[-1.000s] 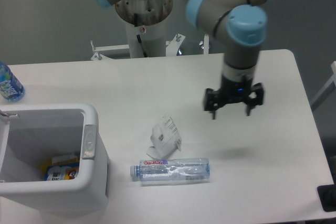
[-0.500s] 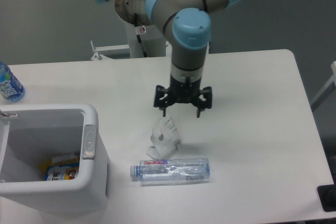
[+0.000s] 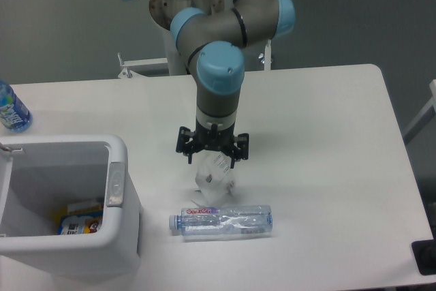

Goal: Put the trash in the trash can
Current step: 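Lower the gripper and close it on the crumpled tissue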

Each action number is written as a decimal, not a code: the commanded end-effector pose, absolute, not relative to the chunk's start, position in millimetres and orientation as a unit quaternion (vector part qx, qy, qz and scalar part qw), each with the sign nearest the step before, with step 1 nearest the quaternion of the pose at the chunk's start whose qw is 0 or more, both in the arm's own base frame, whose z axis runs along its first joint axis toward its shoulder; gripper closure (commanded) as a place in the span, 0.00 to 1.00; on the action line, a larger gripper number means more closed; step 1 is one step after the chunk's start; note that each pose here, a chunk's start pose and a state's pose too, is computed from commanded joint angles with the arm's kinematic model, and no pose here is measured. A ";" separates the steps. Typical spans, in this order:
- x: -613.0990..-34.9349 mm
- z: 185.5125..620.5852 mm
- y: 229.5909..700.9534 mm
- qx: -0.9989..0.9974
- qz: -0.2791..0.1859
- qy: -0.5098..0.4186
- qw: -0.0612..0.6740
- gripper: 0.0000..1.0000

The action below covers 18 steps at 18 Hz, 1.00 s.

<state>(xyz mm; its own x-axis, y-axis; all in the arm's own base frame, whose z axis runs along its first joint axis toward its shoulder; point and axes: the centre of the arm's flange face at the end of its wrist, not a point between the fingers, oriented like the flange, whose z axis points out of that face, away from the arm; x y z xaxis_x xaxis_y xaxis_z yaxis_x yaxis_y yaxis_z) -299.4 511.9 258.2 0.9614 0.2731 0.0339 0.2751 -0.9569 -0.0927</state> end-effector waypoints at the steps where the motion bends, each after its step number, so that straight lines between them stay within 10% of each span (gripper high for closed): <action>1: -300.2 252.0 512.6 -0.989 -0.013 -0.140 0.044 0.00; 9: -300.9 234.8 515.4 -0.990 -0.020 -0.139 0.031 0.00; 15: -305.0 239.8 518.0 -0.990 -0.011 -0.138 0.033 0.99; 18: -306.2 242.8 517.9 -0.990 -0.010 -0.135 0.035 1.00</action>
